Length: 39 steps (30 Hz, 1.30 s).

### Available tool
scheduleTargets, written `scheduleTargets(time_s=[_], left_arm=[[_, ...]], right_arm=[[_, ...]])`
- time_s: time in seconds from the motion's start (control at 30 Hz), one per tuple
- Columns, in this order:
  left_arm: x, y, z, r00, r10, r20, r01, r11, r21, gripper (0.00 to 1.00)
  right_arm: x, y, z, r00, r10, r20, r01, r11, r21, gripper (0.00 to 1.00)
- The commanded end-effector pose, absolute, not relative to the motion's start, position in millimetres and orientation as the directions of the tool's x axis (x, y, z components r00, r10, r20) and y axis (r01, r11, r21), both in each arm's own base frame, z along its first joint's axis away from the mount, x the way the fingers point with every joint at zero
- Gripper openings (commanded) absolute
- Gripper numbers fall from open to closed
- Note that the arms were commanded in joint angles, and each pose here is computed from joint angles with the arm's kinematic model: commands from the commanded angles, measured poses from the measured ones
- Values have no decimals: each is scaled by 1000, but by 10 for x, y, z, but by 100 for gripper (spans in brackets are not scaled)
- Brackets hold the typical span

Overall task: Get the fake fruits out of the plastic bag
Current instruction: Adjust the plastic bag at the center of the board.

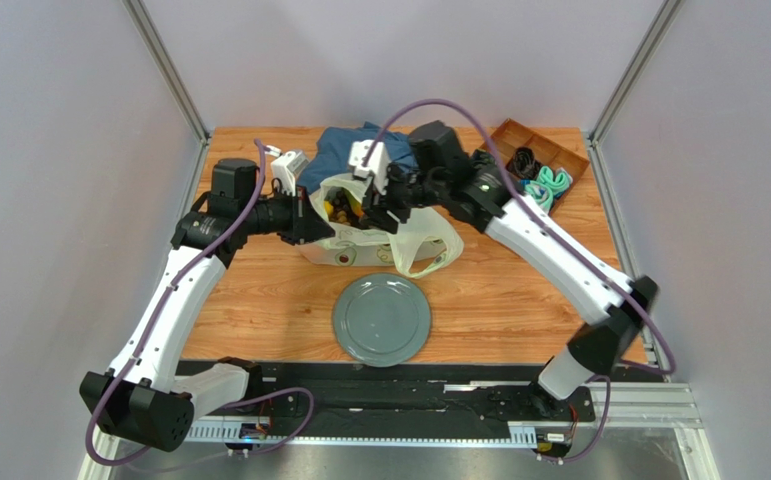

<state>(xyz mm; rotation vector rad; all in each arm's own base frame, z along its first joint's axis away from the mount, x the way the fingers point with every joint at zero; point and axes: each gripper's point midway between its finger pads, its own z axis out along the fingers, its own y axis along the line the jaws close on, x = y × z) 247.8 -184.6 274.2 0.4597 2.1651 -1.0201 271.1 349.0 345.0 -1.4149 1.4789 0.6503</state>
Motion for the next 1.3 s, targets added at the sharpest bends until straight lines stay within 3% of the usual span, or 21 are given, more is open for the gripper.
scheduleTargets(time_s=[0.0,0.23,0.4,0.47,0.63,0.73,0.83,0.9,1.07,1.27], left_arm=[[2427,-1827,2989,-645,-5,-764,600,616,-510,0],[2352,-1755,3010,-650,-37,-759,581,620,-527,0],[2297,-1696,3043,-650,-50,-759,574,622,-532,0],[2252,-1656,3011,-645,-45,-763,574,631,-522,0],[2154,-1644,2901,-655,-33,-755,576,625,-527,0],[2177,-1676,2870,-663,-33,-748,580,609,-541,0],[2209,-1712,2893,-667,-42,-744,584,590,-557,0],[2244,-1743,2892,-682,-52,-730,576,577,-579,0],[2359,-1795,2951,-699,-75,-711,560,560,-610,0],[2526,-1829,3032,-708,-91,-700,546,558,-625,0]], right_arm=[[2972,3569,2849,52,-590,-806,-967,171,-188,58],[3225,3810,2359,-45,-630,-775,-976,192,-100,49],[3644,3656,1934,-240,-667,-705,-933,359,-22,41],[3982,3398,1854,-311,-663,-681,-873,483,-71,40],[4611,2572,1853,-369,-688,-625,-698,649,-302,41],[4955,2053,2107,-402,-641,-654,-559,738,-379,37],[5015,1772,2495,-375,-599,-707,-494,775,-395,46],[4806,1924,2764,-309,-569,-763,-571,752,-330,58],[3950,2458,3006,-205,-523,-827,-804,572,-163,65],[3393,3121,2847,-7,-577,-817,-933,297,-201,51]])
